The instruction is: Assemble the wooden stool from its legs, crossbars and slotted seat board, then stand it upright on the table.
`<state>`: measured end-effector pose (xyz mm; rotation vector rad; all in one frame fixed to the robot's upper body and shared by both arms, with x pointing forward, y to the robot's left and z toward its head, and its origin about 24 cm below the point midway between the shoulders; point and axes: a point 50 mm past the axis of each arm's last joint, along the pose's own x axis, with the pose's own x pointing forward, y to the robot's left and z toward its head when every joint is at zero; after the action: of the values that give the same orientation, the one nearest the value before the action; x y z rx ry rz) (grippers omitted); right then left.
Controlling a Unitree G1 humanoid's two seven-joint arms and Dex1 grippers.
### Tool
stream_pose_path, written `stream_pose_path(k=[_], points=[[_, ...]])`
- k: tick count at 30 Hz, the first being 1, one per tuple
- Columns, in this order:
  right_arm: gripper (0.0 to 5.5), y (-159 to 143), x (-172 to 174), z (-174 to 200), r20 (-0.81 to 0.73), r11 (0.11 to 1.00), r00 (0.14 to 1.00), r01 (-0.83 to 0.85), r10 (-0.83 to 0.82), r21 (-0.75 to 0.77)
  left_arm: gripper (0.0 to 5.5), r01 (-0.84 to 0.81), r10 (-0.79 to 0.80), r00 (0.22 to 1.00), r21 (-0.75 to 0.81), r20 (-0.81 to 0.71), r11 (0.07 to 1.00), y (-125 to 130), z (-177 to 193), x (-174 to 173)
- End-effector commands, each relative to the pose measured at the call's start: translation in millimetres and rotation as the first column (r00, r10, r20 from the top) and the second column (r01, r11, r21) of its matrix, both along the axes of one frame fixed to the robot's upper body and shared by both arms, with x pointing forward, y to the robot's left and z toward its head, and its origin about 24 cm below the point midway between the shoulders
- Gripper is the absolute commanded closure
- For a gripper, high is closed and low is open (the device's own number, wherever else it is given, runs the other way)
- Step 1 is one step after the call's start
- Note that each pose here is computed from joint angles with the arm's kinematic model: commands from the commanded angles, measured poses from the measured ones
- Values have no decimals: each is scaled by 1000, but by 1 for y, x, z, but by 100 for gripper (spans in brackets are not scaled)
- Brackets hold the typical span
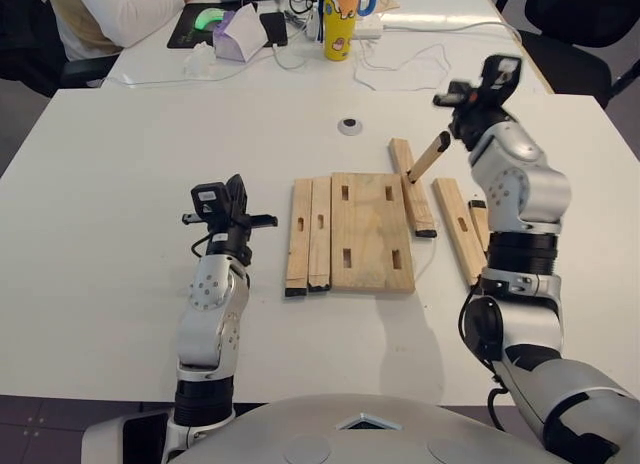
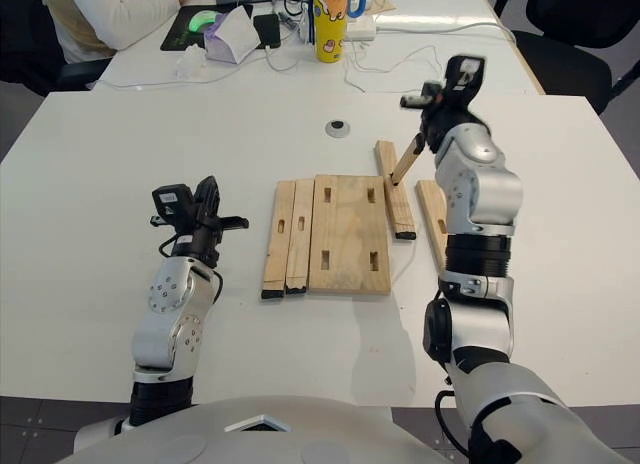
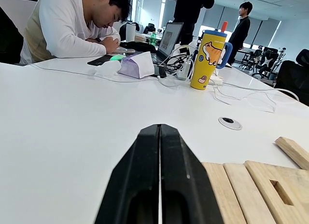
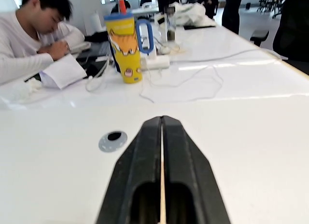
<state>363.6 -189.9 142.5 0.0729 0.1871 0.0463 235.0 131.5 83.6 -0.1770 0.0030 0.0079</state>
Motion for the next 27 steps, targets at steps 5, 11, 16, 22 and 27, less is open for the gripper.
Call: stream_pose_path(k=[5,11,16,22,27], points=[[547,8,25,-27,-62,999,998,7,-11,-52,550,30,-30,999,0,14,1000,-3,5,5],[547,10,32,-7,74,1000,997,-4,5,-20,550,33,-33,999,-1,13,999,-4,4,6],[547,16,28,16,253,999,967,-39,35,10,550,38,-38,999,-4,12,999,-5,4,5],[547,4,13,53,455,999,890,32,-21,-16,550,46,-46,999,-4,13,999,-5,4,5],[547,-26,-15,56,417,992,906,110,-75,-59,550,27,-27,1000,-5,10,1000,-3,4,2]])
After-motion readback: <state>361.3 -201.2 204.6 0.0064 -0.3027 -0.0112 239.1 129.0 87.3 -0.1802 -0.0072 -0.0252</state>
